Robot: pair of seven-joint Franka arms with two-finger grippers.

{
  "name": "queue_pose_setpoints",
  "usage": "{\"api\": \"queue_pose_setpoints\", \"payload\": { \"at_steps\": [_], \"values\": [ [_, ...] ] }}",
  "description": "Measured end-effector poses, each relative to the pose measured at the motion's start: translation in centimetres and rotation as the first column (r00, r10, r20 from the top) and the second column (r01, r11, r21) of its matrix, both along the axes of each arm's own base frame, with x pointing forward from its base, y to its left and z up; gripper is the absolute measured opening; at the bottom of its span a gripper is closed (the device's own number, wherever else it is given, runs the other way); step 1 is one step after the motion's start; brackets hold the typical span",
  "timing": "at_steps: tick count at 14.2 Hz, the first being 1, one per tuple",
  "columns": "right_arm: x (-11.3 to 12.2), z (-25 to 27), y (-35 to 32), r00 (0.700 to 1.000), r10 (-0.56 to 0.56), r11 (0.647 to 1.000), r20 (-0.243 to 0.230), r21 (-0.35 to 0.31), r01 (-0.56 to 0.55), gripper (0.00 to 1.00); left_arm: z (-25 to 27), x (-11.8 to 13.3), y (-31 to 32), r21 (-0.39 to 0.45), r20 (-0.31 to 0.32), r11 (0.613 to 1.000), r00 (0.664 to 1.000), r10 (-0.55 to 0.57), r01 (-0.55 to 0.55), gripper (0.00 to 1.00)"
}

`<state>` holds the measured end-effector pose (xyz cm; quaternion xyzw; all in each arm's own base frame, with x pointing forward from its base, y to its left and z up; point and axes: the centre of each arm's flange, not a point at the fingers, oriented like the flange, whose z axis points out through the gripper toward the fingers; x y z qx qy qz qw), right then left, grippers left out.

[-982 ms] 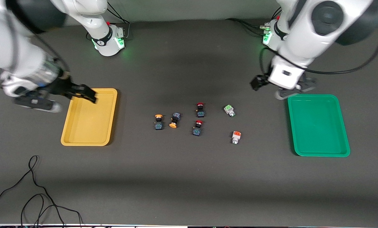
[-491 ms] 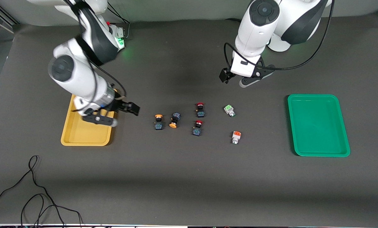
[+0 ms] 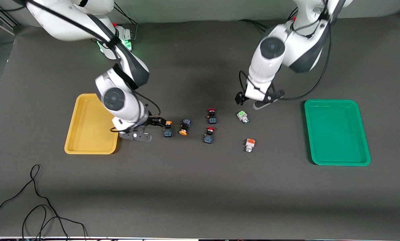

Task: Place green and yellow buttons in trays
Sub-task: 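Grasp the yellow and green buttons with the right and left grippers, then carry the buttons to yellow and green trays with the right and left grippers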

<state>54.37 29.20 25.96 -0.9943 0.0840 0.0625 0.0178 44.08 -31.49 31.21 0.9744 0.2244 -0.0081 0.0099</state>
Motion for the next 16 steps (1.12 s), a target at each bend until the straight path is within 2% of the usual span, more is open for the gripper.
{"api": "queue_pose_setpoints", "payload": {
  "at_steps": [4, 7, 9, 10, 11, 12, 15, 16],
  "values": [
    [-1.5, -5.6, 2.7, 1.0, 0.017, 0.999, 0.023, -0.045, -0.016, 1.0, -8.0, 0.9, 0.1, 0.019, 0.017, 1.0, 1.0, 0.006, -0.006, 1.0],
    [-1.8, -7.8, 2.7, 0.999, 0.031, 0.997, 0.027, -0.067, -0.029, 0.99, -11.6, 0.9, 0.1, 0.033, 0.031, 0.999, 0.999, 0.013, -0.014, 1.0],
    [-1.9, -8.3, 2.6, 0.999, 0.041, 0.997, 0.027, -0.073, -0.039, 0.91, -12.6, 1.1, 0.3, 0.035, 0.024, 0.999, 0.999, 0.023, -0.024, 1.0],
    [-1.8, -8.4, 2.6, 0.998, 0.051, 0.996, 0.033, -0.079, -0.048, 0.91, -12.7, 1.1, 0.3, 0.035, 0.023, 0.999, 0.999, 0.031, -0.032, 0.98],
    [-1.8, -8.5, 2.6, 0.998, 0.056, 0.996, 0.039, -0.077, -0.053, 0.85, -12.7, 1.0, 0.1, 0.034, 0.024, 0.998, 0.999, 0.043, -0.044, 0.97],
    [-1.8, -8.6, 2.7, 0.997, 0.058, 0.996, 0.045, -0.073, -0.055, 0.72, -12.6, 0.7, -0.4, 0.033, 0.026, 0.998, 0.998, 0.052, -0.053, 0.89],
    [-1.4, -8.6, 2.3, 0.995, 0.074, 0.994, 0.065, -0.084, -0.069, 0.41, -12.6, -0.3, -1.8, 0.032, 0.027, 0.997, 0.998, 0.065, -0.066, 0.52],
    [-1.0, -8.4, 2.2, 0.995, 0.071, 0.995, 0.074, -0.081, -0.065, 0.41, -12.6, -0.4, -1.9, 0.032, 0.027, 0.997, 0.997, 0.066, -0.067, 0.42]
  ]
}}
